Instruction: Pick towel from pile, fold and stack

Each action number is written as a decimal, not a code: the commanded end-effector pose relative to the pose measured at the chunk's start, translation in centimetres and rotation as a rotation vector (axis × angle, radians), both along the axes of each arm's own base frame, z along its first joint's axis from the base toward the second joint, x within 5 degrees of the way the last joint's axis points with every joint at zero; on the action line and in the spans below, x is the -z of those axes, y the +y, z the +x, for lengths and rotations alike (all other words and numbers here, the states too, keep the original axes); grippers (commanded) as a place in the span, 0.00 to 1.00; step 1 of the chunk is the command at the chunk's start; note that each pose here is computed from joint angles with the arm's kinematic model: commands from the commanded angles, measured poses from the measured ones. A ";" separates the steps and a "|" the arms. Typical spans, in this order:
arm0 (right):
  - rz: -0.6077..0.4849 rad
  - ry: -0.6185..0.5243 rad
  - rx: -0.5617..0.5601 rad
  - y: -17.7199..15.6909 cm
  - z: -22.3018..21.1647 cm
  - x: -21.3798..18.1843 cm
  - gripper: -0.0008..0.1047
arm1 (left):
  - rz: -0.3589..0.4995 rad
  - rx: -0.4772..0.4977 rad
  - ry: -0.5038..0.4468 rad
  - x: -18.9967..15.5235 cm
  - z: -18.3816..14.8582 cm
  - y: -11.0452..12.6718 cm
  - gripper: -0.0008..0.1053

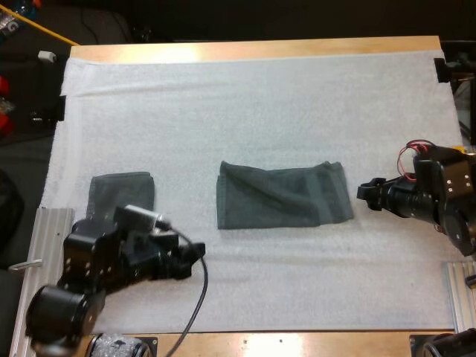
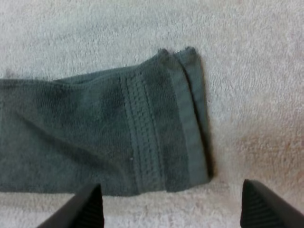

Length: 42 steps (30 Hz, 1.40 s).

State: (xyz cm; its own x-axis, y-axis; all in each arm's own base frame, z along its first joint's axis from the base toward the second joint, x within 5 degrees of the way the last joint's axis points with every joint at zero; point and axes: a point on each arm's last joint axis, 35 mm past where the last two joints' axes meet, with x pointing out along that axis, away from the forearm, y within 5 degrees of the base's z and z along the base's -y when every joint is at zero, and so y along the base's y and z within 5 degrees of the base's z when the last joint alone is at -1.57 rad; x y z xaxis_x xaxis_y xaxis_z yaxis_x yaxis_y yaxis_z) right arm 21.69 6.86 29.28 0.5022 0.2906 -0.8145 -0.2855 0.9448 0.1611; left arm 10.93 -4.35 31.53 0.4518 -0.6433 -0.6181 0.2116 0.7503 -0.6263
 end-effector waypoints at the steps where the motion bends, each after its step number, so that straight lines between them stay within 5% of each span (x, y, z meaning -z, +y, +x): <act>1: -0.013 -0.015 -0.012 0.0 0.1 -0.3 0.57 | 0.005 -0.005 -0.010 -0.3 -0.6 0.2 0.59; 18: -0.052 0.070 -0.056 1.5 5.2 5.5 0.57 | -0.002 -0.012 -0.030 -0.6 -1.4 0.4 0.59; 27: 0.063 0.161 0.007 -1.4 7.6 8.5 0.57 | -0.004 -0.010 -0.029 -0.6 -1.4 0.3 0.59; 34: 0.223 0.220 0.025 -4.4 8.8 10.6 0.57 | -0.030 -0.017 -0.115 -1.4 -0.7 0.2 0.59; 42: 0.250 0.283 -0.011 -4.3 9.4 13.1 0.57 | -0.073 -0.040 -0.178 -2.1 -0.1 0.1 0.59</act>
State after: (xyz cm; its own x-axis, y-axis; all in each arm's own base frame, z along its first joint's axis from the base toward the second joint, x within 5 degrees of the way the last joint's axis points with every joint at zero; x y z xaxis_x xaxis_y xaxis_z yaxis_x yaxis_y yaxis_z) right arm 30.86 2.46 15.80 0.2554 0.4844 -0.8368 -0.1782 0.8742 0.4517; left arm 10.73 -4.29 33.26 0.5594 -0.6647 -0.4952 0.2893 0.7164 -0.6348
